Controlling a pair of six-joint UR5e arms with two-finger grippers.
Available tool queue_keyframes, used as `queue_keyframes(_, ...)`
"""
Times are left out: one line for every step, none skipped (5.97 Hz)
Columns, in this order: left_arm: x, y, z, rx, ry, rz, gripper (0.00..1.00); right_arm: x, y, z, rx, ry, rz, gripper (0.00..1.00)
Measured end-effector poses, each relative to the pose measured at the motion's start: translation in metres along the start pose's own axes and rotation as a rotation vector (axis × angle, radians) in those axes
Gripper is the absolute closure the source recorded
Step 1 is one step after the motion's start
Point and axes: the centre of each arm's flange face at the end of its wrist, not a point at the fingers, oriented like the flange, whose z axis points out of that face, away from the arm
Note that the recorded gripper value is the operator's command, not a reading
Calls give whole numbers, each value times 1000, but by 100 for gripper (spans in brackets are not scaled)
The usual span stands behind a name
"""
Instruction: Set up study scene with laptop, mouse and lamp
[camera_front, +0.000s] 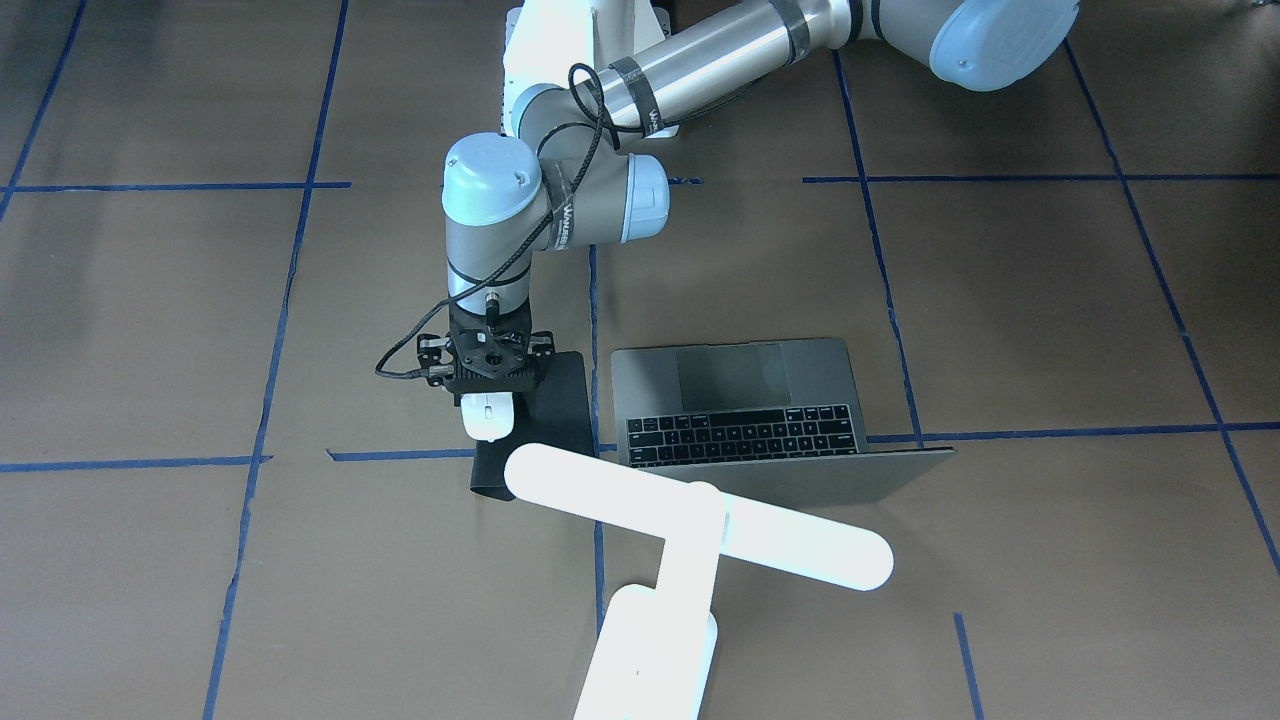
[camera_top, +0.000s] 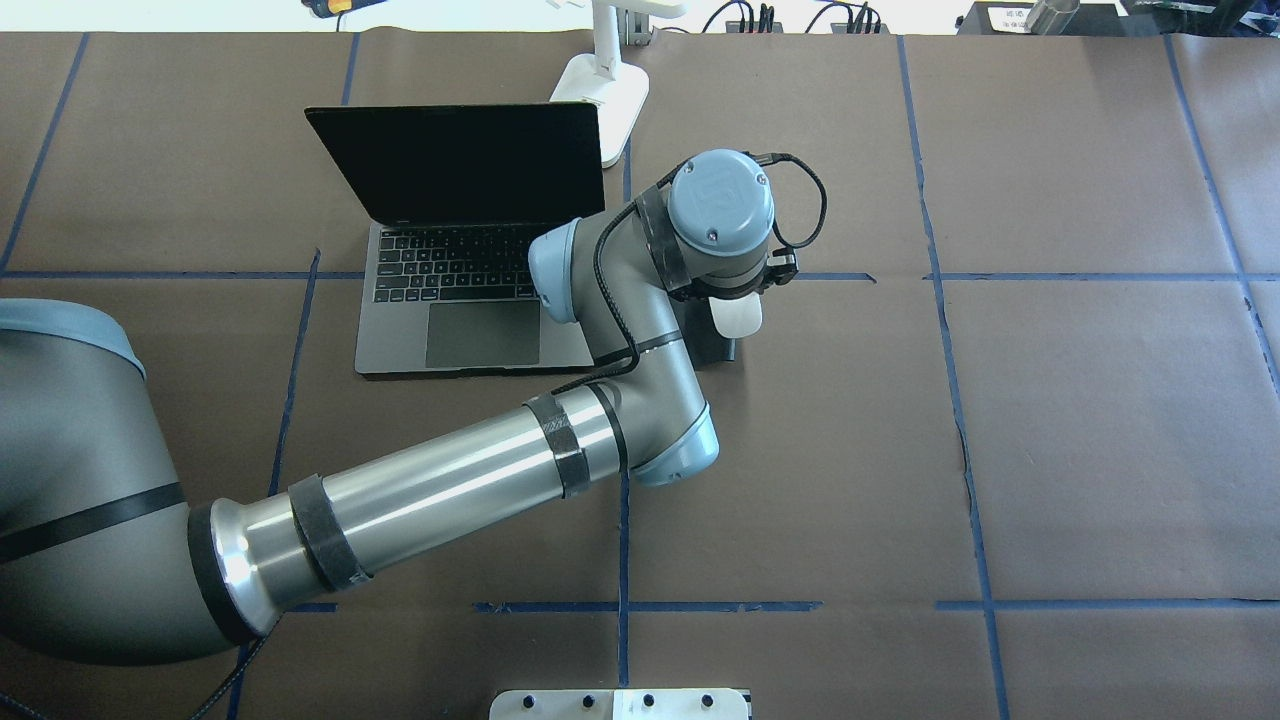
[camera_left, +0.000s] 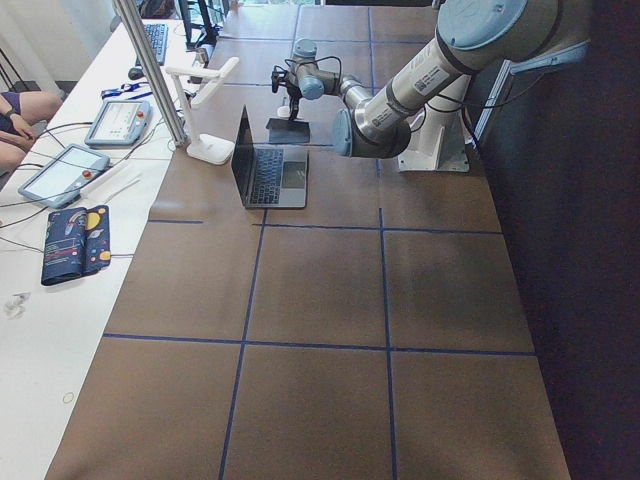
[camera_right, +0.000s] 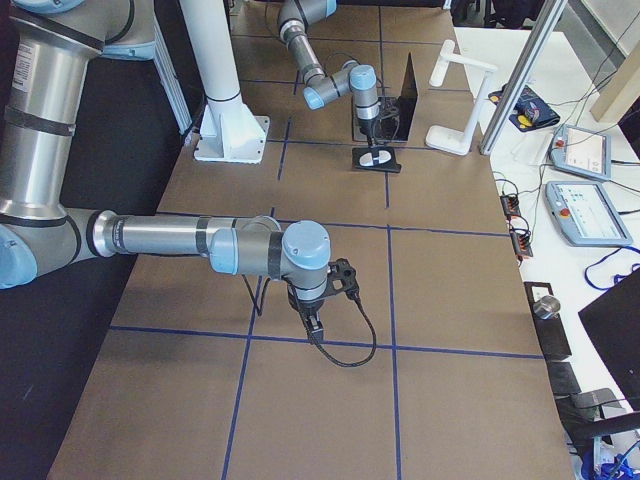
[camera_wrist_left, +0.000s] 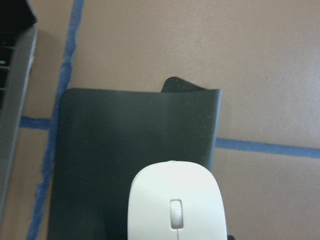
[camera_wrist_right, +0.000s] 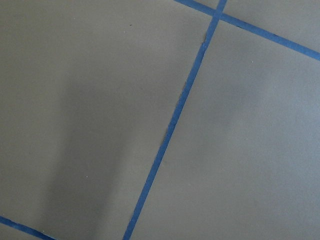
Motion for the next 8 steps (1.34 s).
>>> queue_keyframes(-4, -17, -5, -17, 3, -6, 17, 0, 0, 0, 0, 0, 0, 0)
queue_keyframes(-11, -32, -9, -31, 3, -10, 14, 0, -1, 0, 1, -1, 0, 0)
queue_keyframes(-17, -40, -10, -44, 0, -13, 5, 0, -1, 0, 3, -4, -1, 0)
queue_keyframes(-24, -46, -11, -70, 1, -17, 1, -1, -1, 0, 4, -7, -2, 0)
queue_keyframes(-41, -46, -14, -111, 16, -20, 0, -1, -1, 0, 4, -8, -2, 0)
queue_keyframes(-72, -37, -23, -141, 38, -16, 0, -1, -1, 0, 3, -7, -2, 0)
queue_keyframes(-108, -22, -44, -163, 50, -13, 0, -1, -1, 1, 2, -8, -1, 0)
queue_keyframes(-144, -5, -76, -176, 46, -2, 0, 0, -1, 1, 1, -8, -1, 0)
